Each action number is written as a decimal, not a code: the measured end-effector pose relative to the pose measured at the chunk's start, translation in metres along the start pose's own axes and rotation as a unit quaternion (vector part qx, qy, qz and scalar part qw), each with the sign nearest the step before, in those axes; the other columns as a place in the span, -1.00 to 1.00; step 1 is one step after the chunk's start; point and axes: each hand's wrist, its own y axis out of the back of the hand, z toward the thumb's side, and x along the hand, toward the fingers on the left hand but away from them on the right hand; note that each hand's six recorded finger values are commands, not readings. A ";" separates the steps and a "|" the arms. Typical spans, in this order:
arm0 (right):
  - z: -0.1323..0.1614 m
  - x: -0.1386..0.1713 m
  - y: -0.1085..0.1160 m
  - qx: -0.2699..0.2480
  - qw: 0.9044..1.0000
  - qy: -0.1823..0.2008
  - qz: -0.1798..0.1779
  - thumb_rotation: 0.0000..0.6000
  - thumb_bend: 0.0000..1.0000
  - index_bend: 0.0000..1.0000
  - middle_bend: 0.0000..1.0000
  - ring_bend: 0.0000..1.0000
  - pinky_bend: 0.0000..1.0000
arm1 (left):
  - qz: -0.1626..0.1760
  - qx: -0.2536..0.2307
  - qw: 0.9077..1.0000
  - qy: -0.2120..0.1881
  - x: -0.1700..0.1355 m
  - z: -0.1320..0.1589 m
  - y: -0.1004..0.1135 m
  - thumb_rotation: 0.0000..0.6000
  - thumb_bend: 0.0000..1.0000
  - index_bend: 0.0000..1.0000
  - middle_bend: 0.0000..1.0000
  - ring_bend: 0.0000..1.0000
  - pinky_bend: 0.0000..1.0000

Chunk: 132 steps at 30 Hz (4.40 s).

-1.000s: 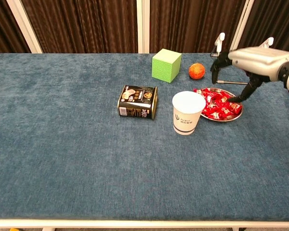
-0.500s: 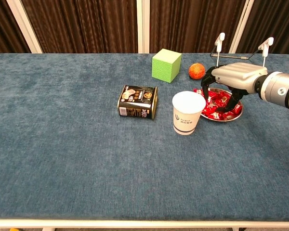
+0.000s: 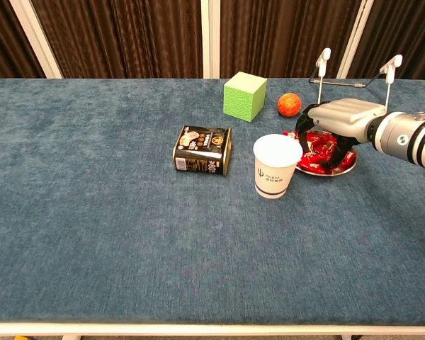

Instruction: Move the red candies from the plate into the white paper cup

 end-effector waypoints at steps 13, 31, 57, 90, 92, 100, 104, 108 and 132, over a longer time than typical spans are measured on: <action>-0.003 0.005 0.014 -0.004 0.999 0.000 -0.032 1.00 -0.27 0.18 -0.60 -1.00 -0.93 | 0.001 -0.002 1.000 0.002 -0.003 -0.003 0.000 1.00 -1.00 -0.68 -0.73 -0.83 -0.82; 0.031 0.059 0.082 -0.036 0.989 0.095 -0.111 1.00 -0.29 0.12 -0.61 -1.00 -0.94 | 0.004 0.001 1.000 -0.001 -0.002 0.000 0.004 1.00 -1.00 -0.68 -0.73 -0.83 -0.82; -0.007 0.027 0.072 -0.032 0.997 0.015 -0.075 1.00 -0.76 -0.26 -0.63 -1.00 -0.95 | 0.003 -0.003 1.000 -0.004 -0.002 0.000 0.002 1.00 -1.00 -0.68 -0.73 -0.83 -0.82; 0.019 -0.050 0.031 0.045 0.999 -0.024 0.002 1.00 -0.36 0.09 -0.57 -1.00 -0.95 | 0.003 -0.004 1.000 0.011 -0.008 -0.009 0.000 1.00 -1.00 -0.68 -0.73 -0.83 -0.82; 0.020 -0.050 0.031 0.045 0.999 -0.024 0.000 1.00 -0.34 0.15 -0.55 -1.00 -0.95 | 0.002 -0.004 1.000 0.011 -0.008 -0.009 0.000 1.00 -1.00 -0.68 -0.73 -0.83 -0.82; 0.015 -0.040 0.050 0.027 0.999 -0.016 -0.029 1.00 -0.33 0.18 -0.53 -1.00 -0.95 | 0.005 -0.004 1.000 0.014 -0.010 -0.011 0.002 1.00 -1.00 -0.68 -0.73 -0.83 -0.82; 0.013 -0.024 0.069 0.010 0.998 -0.001 -0.056 1.00 -0.33 0.19 -0.53 -1.00 -0.95 | 0.006 -0.004 1.000 0.011 -0.008 -0.009 0.002 1.00 -1.00 -0.68 -0.73 -0.83 -0.82; 0.018 0.002 0.092 -0.009 0.996 0.027 -0.088 1.00 -0.33 0.19 -0.53 -1.00 -0.95 | 0.008 -0.002 1.000 0.005 -0.006 -0.006 0.003 1.00 -1.00 -0.68 -0.73 -0.83 -0.82; 0.056 0.045 0.080 -0.029 0.991 0.110 -0.072 1.00 -0.92 -0.41 -0.64 -1.00 -1.00 | 0.006 0.000 1.000 0.011 -0.007 -0.008 0.001 1.00 -1.00 -0.68 -0.73 -0.83 -0.82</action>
